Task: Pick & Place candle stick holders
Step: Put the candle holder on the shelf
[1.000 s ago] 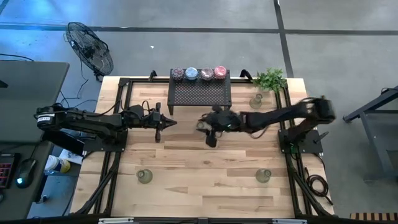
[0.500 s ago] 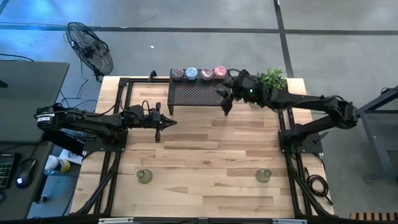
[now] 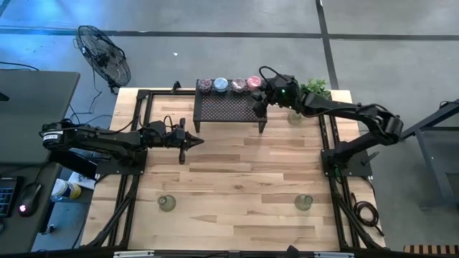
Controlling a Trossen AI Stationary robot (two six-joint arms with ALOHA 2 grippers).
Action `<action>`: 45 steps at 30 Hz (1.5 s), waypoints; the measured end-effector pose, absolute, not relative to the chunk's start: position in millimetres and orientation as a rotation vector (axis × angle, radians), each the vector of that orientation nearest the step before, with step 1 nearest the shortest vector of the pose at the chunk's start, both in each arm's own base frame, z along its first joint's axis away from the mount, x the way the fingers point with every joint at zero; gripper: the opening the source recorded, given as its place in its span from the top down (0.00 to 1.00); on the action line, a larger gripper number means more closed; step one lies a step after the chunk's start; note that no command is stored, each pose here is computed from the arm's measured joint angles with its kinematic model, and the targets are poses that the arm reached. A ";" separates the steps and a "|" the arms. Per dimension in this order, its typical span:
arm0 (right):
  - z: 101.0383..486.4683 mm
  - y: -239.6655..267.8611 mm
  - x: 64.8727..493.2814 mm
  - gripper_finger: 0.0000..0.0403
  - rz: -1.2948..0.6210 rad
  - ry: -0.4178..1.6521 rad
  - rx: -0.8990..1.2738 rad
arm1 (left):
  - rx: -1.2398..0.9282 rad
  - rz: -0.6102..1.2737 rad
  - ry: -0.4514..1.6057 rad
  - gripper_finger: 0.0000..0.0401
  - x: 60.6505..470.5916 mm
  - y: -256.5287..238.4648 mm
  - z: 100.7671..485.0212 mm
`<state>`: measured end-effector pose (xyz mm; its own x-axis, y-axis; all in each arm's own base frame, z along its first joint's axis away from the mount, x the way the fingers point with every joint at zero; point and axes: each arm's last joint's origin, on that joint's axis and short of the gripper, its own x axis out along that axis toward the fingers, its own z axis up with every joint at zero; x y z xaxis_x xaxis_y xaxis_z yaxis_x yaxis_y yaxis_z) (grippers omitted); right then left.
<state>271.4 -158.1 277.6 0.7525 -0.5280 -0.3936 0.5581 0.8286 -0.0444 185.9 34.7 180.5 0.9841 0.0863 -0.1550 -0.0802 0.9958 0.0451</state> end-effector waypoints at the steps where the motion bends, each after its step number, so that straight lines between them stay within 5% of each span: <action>1: 276.8 -159.2 271.5 0.58 -0.595 0.409 0.072 | 0.039 0.084 0.157 1.00 185.9 34.7 180.5; 45: 274.6 -165.0 269.8 0.49 -0.645 0.430 0.037 | 0.047 0.081 0.165 1.00 185.8 34.7 179.8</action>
<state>269.8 -165.0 274.6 0.7142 -0.5745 -0.3997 0.5897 0.8016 -0.0985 185.8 34.7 179.8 0.9831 0.0846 -0.1625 -0.0768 0.9956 0.0538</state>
